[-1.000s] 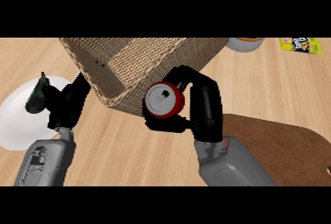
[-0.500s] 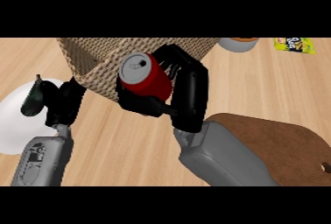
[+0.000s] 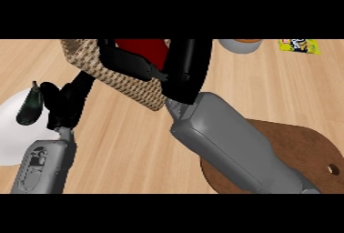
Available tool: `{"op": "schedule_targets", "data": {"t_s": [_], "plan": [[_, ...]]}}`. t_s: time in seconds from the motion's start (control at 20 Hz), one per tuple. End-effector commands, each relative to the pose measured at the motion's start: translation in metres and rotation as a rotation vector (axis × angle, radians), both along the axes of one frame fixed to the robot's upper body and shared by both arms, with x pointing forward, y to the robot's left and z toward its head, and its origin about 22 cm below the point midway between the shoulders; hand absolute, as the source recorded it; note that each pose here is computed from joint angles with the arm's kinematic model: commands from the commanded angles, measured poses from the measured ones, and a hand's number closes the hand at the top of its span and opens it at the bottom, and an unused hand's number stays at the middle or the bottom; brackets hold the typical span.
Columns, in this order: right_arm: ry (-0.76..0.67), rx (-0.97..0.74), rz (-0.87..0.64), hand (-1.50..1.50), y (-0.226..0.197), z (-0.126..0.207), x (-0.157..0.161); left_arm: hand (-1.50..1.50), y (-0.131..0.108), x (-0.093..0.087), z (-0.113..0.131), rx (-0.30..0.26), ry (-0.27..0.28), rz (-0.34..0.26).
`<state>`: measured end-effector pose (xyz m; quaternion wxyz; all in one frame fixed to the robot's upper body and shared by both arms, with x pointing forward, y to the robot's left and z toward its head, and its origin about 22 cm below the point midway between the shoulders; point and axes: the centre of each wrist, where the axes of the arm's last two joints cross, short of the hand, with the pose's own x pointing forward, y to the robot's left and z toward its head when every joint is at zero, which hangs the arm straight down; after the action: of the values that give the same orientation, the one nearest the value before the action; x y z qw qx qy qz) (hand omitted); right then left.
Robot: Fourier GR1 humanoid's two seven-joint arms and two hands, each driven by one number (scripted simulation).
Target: Pick the can from the cutting board and place it in the basket
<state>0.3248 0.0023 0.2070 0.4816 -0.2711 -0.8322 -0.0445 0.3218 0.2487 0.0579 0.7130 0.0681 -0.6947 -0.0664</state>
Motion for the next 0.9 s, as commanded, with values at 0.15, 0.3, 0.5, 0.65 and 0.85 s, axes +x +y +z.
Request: {"op": "schedule_targets", "data": {"t_s": [0.15,0.3,0.5,0.65,0.85], "plan": [[0.062,0.044,-0.144,1.5,0.022,0.038,0.028,0.0,0.004,-0.001,-0.005,0.017,0.007,0.018],[0.097,0.017,-0.199,1.5,0.032,0.054,0.037,0.0,-0.005,-0.003,-0.011,0.019,0.013,-0.01],[0.137,-0.01,-0.269,1.5,0.04,0.067,0.049,0.0,0.001,0.002,-0.001,0.032,-0.007,0.005],[0.188,-0.036,-0.321,1.5,0.043,0.07,0.058,0.0,-0.012,0.003,-0.002,0.024,-0.009,-0.012],[0.253,0.005,-0.353,1.5,0.041,0.069,0.068,0.0,-0.003,0.003,0.0,0.03,-0.004,-0.016]]}}
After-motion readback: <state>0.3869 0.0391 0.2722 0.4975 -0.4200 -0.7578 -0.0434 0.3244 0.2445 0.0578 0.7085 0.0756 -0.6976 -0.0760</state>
